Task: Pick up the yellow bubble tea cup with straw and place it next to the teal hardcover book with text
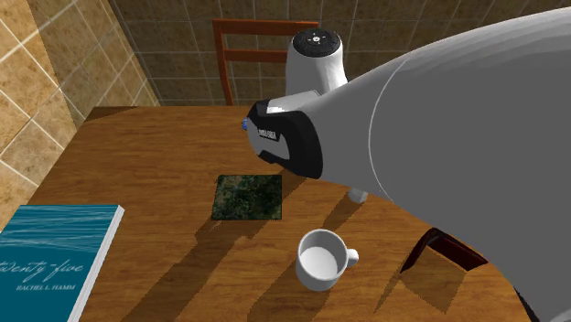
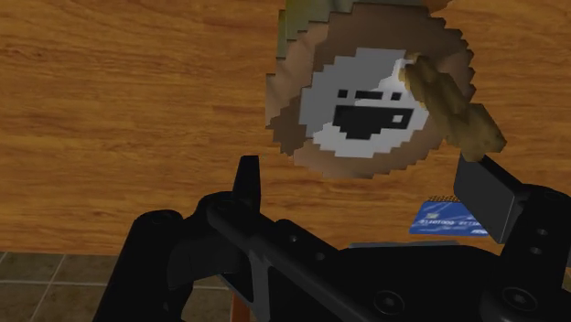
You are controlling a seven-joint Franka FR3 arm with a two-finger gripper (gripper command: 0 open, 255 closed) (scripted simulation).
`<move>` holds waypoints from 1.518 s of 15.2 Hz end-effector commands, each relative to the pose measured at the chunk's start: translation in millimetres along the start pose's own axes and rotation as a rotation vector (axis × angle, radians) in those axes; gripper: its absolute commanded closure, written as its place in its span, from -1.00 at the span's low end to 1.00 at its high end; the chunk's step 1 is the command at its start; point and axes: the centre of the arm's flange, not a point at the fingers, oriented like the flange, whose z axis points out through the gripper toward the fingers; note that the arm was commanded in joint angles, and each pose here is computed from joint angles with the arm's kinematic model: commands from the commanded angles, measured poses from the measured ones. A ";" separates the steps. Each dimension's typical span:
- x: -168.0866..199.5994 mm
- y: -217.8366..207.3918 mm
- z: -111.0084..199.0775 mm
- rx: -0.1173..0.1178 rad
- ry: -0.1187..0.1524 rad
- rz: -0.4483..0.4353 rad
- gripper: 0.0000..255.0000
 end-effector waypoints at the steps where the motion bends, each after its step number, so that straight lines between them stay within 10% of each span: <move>1: 0.5 -0.7 10.1 0.000 0.000 0.000 -1.00; 9: 0.4 -0.7 13.2 0.000 0.000 0.000 -1.00; 10: 0.4 -0.7 13.2 0.000 0.000 0.000 1.00; 23: 7.2 -0.2 -6.8 0.000 0.000 0.000 1.00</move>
